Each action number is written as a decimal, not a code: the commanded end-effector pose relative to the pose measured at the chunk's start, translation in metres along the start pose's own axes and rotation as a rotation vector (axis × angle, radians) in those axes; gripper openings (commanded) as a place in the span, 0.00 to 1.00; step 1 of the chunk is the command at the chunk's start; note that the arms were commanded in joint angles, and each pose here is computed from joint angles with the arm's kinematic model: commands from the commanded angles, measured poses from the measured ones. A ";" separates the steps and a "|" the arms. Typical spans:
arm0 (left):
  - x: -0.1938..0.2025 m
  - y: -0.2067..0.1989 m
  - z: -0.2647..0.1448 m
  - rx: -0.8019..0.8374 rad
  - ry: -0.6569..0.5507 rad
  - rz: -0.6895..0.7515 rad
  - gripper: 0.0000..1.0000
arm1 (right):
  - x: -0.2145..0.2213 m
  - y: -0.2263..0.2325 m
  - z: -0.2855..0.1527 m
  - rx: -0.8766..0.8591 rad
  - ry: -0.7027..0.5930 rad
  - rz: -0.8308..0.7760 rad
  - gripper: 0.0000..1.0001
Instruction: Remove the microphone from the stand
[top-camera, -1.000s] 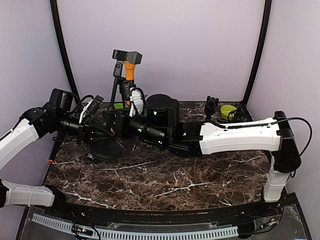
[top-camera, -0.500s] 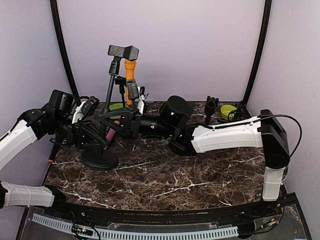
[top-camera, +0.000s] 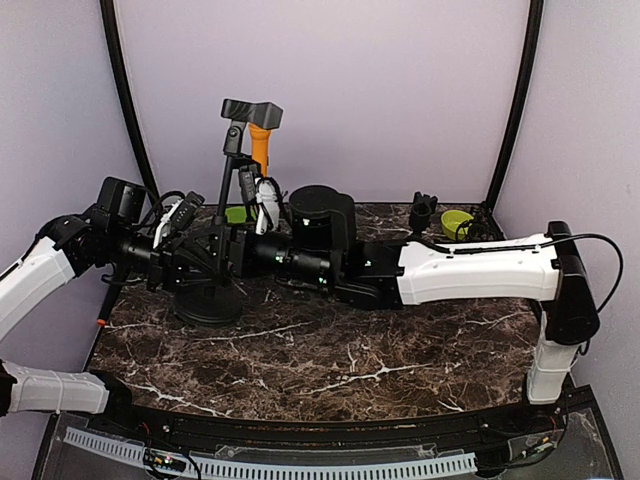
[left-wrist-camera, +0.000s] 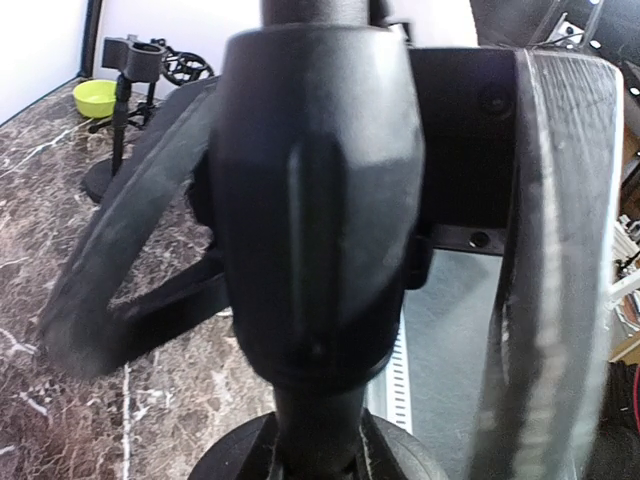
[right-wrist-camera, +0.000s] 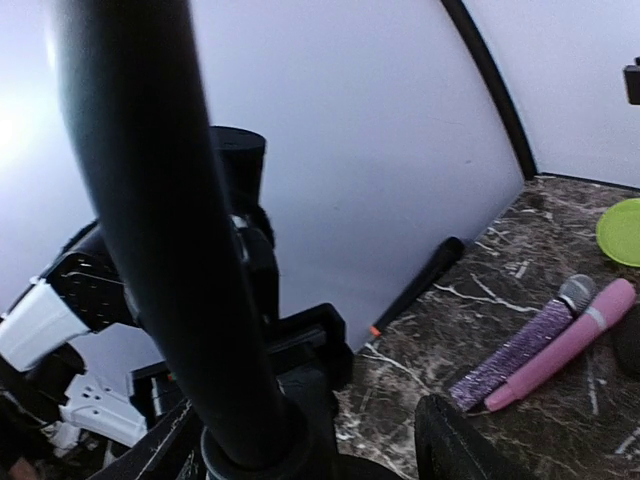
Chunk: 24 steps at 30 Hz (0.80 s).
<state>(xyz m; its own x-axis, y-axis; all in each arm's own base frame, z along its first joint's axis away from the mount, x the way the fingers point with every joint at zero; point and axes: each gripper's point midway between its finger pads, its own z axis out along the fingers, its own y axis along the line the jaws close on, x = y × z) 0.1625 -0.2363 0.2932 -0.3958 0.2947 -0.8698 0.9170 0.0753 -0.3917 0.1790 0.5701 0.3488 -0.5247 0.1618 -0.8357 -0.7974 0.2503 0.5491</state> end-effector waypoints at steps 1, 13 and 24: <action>-0.019 0.005 -0.006 -0.067 -0.034 0.120 0.00 | -0.014 -0.019 -0.017 0.269 -0.057 -0.088 0.67; -0.015 0.014 -0.006 -0.109 -0.023 0.115 0.00 | -0.020 -0.005 -0.014 0.291 -0.103 -0.099 0.43; -0.012 0.016 -0.005 -0.118 -0.015 0.121 0.00 | -0.029 0.005 -0.011 0.250 -0.122 -0.090 0.10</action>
<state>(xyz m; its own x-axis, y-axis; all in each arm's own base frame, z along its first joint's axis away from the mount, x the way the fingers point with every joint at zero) 0.1825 -0.2327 0.2833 -0.3584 0.3219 -0.8763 0.9317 0.1828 -0.3138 0.1908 0.5545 0.3452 -0.4267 0.1692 -0.8884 -0.7140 0.5399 0.4457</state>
